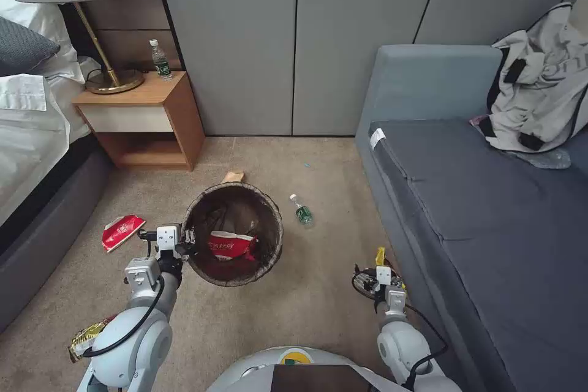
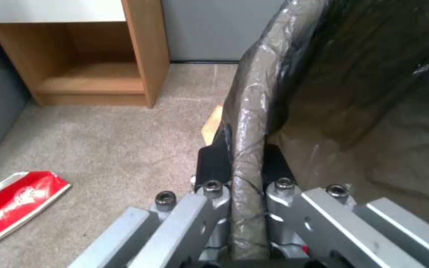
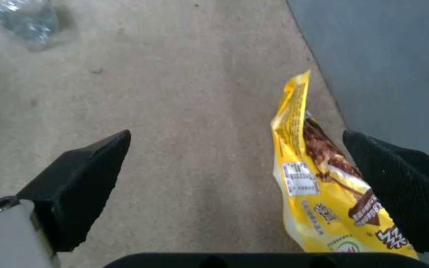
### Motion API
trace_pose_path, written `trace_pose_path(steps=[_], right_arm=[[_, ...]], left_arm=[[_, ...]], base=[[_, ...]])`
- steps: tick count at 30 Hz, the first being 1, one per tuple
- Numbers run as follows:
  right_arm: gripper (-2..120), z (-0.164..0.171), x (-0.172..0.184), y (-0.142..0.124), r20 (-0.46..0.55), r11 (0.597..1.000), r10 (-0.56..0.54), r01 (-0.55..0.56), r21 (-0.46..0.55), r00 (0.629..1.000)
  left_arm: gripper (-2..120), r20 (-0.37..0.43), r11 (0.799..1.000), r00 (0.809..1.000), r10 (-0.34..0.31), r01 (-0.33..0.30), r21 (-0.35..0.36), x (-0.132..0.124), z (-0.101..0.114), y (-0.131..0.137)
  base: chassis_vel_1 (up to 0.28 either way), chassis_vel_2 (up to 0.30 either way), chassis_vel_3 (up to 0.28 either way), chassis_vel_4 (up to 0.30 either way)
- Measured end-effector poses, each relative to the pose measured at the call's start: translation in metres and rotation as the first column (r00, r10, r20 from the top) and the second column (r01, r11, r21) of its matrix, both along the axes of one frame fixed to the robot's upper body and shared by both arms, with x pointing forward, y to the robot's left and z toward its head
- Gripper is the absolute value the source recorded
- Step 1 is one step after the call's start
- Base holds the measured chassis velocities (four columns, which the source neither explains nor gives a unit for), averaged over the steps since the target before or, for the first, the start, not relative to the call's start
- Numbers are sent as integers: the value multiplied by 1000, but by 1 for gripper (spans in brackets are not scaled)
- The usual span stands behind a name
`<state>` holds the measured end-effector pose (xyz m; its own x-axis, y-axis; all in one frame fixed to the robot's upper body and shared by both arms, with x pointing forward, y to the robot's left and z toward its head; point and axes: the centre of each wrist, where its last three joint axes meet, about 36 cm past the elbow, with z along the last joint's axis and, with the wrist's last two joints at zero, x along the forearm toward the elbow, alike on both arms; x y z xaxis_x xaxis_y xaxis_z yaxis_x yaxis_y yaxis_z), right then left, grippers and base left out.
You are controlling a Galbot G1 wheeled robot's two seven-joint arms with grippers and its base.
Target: Pick up the trash bin, then pick up the garbage from the floor and place it into the trash bin.
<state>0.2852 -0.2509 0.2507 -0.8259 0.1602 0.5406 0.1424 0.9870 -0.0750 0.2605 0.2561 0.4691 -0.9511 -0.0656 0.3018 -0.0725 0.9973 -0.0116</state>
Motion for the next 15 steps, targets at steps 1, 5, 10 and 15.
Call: trace_pose_path(steps=[1, 5, 10, 15], right_arm=[[100, -2, 1, -1, -3, 1000, -3, 3, -1, 1000], [100, -11, 5, -3, -15, 1000, -18, 17, -5, 1000], [100, -21, 6, -5, -30, 999, -35, 34, -14, 999], [100, -30, 7, -7, -44, 999, -45, 44, -20, 998]], left_arm=[[0, 0, 1000, 1000, 0, 0, 0, 0, 0, 0], [0, 0, 1000, 1000, 0, 0, 1, 0, 0, 0], [0, 0, 1000, 1000, 1, -1, 2, 0, 0, 1], [0, 0, 1000, 1000, 1, -1, 0, 0, 0, 0]], base=[[0, 0, 0, 0], [0, 0, 0, 0], [0, 0, 0, 0], [0, 0, 0, 0]])
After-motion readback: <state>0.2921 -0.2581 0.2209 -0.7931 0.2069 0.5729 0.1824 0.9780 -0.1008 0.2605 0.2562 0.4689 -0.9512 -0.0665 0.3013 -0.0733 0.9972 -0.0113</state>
